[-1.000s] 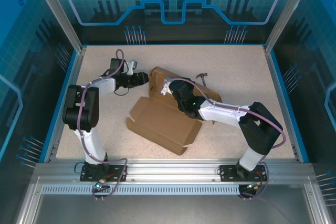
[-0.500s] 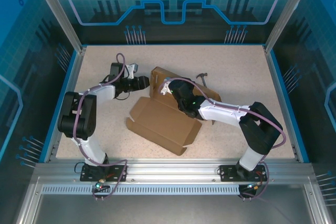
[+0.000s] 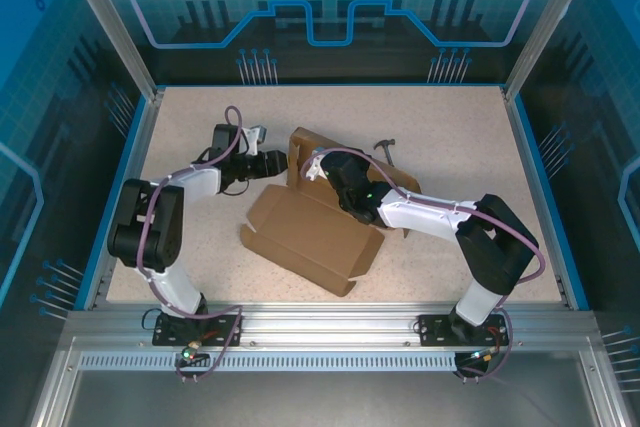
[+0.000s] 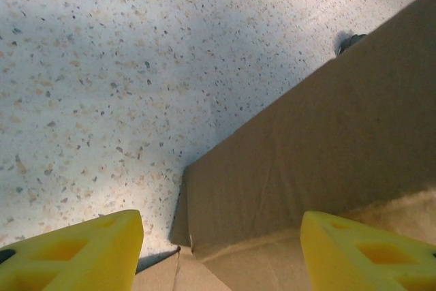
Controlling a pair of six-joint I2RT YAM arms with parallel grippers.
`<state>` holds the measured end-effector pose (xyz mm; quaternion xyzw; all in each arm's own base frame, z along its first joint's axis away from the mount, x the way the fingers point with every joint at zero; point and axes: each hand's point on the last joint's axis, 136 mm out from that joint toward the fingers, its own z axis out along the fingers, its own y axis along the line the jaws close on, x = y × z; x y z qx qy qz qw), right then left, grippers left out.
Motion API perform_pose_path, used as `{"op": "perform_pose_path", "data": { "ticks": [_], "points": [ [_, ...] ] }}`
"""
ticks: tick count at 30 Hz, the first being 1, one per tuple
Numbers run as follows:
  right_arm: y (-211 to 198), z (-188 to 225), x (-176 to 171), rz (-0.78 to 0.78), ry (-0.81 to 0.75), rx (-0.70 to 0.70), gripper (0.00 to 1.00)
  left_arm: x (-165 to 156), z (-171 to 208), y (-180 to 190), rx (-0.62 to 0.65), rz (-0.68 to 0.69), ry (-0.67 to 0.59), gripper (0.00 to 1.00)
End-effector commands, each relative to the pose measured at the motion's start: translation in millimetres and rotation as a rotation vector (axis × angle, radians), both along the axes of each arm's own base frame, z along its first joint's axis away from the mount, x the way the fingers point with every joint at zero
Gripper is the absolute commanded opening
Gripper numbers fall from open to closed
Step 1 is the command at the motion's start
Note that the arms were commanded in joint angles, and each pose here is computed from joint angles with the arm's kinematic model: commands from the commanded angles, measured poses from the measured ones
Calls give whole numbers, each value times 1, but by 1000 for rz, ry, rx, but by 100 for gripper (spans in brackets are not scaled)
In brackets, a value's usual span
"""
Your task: Fold the paper box
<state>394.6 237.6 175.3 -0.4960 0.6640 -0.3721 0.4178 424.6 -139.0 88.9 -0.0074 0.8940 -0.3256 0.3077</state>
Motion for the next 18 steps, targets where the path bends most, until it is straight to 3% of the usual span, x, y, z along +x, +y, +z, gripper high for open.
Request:
{"op": "perform_pose_path", "data": {
  "ticks": [1,18],
  "points": [
    [5,4,1,16,12,24,0,-10,6,-4,24,-36,-26,64],
    [5,2,2,18,23,28,0,-19,16,-11,25,-113,-59,65]
  ]
}}
